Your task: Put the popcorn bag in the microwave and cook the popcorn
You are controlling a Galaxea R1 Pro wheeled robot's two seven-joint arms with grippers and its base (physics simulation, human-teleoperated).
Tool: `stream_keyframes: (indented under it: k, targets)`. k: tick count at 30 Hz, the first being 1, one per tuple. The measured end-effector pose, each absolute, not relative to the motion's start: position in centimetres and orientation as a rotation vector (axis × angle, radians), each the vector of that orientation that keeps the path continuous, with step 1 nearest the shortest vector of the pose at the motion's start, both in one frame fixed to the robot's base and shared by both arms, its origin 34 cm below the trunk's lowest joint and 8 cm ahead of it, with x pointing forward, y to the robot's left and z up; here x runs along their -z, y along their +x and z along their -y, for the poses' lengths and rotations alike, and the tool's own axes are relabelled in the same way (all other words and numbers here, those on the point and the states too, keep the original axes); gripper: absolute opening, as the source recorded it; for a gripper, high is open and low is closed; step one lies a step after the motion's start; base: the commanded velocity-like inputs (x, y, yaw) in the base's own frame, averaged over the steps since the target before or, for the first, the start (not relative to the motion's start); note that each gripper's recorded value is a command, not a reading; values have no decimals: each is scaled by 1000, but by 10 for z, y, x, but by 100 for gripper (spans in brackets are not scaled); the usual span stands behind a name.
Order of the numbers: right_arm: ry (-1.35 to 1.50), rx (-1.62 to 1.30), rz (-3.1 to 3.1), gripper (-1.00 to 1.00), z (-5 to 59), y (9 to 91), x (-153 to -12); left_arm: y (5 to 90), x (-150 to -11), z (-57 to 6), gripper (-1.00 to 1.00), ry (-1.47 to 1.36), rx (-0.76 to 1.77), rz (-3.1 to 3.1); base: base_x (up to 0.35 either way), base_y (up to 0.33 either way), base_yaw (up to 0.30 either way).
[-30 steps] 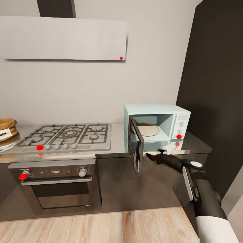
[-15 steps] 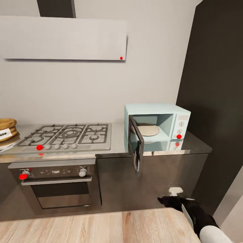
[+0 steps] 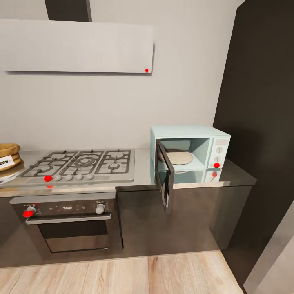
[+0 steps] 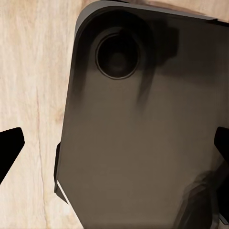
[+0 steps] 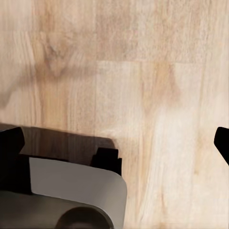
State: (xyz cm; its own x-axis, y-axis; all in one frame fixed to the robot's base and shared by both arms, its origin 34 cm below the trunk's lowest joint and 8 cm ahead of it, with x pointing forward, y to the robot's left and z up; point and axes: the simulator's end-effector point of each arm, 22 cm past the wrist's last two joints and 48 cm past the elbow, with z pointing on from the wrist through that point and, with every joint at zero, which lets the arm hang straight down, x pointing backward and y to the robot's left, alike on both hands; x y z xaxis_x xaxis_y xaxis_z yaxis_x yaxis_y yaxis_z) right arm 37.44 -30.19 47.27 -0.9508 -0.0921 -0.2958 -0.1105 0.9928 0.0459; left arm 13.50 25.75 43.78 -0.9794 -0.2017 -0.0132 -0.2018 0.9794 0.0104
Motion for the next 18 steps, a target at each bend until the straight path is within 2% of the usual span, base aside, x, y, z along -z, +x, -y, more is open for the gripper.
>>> stream_keyframes:
  k: [4,7,18]
  targets:
    - [-142,-73,-2843,100,305,371,-472,135,-438,-258,100,-325,-23,-3113,0,0,0]
    - [-116,57,-2863,100,324,363,-469,135,-438,-260,100,-390,-31,-3106,0,0,56]
    - [-114,115,-2894,100,332,332,-461,134,-438,-260,100,-449,-37,-3098,0,0,256]
